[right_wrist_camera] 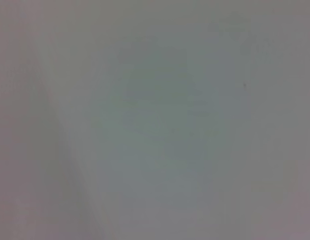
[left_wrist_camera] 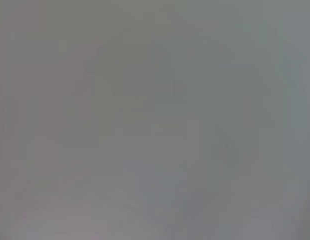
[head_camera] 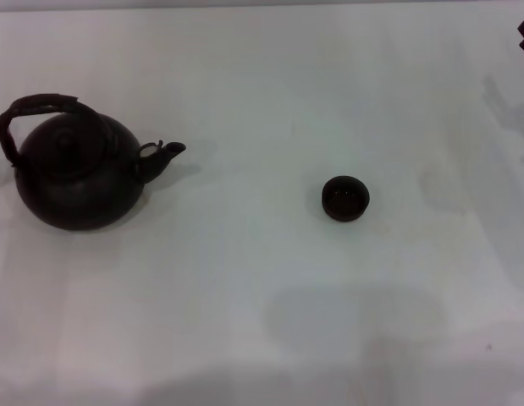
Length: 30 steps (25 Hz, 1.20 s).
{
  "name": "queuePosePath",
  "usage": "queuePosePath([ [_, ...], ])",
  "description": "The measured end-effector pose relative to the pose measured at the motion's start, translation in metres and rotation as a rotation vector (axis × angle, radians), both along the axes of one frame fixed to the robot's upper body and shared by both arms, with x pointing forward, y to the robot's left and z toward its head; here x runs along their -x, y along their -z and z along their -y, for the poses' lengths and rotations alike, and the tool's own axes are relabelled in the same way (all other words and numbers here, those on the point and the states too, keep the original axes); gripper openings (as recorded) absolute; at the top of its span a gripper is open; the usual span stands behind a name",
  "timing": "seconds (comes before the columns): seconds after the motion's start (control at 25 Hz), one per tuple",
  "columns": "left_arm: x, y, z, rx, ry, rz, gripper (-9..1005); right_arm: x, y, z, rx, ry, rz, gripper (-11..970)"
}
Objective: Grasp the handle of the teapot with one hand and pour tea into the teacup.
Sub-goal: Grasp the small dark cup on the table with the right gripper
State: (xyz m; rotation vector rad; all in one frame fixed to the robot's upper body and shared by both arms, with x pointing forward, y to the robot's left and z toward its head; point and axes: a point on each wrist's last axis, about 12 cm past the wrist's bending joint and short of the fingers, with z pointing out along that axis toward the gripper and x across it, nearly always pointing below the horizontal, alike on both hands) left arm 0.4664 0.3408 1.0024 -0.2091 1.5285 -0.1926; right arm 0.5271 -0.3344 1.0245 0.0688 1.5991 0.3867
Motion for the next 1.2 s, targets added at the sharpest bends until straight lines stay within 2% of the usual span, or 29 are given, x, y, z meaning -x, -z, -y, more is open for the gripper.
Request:
queuePosePath([
  [0.4,-0.007,0.001,0.005,0.008,0.011,-0.013,695,-0.004,-0.003,-0.002,-0.039,-0.035,-0.012,838],
  [0.68,-0.005,0.001,0.004,0.006,0.008,-0.016,694,-0.019,-0.018,-0.004,-0.081,-0.177,-0.044,836],
  [0.92,-0.003,0.001,0.0,-0.001,0.002,-0.018,693,-0.041,-0.049,-0.002,-0.087,-0.39,-0.14,834],
  [1.2,-0.003,0.004,-0.003,-0.004,-0.008,-0.045,692,-0.056,-0.098,-0.013,0.045,-0.646,-0.256,833],
])
